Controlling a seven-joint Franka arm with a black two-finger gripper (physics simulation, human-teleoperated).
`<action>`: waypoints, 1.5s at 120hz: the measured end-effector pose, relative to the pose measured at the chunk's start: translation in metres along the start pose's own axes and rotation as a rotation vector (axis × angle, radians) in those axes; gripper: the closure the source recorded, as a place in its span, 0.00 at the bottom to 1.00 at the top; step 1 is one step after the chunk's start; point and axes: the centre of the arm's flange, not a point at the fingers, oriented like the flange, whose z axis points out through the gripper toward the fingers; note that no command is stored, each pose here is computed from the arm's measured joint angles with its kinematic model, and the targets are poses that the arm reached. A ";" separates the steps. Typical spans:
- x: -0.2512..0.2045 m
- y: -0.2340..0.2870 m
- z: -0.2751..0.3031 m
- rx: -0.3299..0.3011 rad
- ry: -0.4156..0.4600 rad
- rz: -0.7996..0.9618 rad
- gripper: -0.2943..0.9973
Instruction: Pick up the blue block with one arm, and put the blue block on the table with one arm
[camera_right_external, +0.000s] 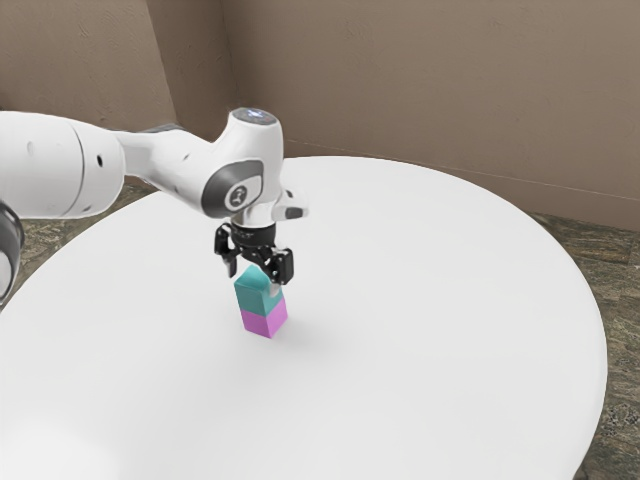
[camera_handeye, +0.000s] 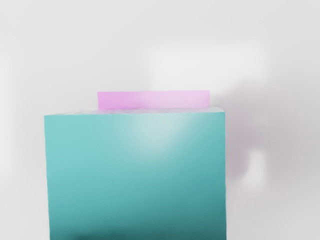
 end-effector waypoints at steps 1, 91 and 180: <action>0.000 0.000 0.001 0.000 -0.001 0.001 0.23; 0.025 -0.008 0.042 -0.024 -0.034 0.034 0.42; 0.051 -0.123 0.083 -0.072 -0.062 -0.131 0.39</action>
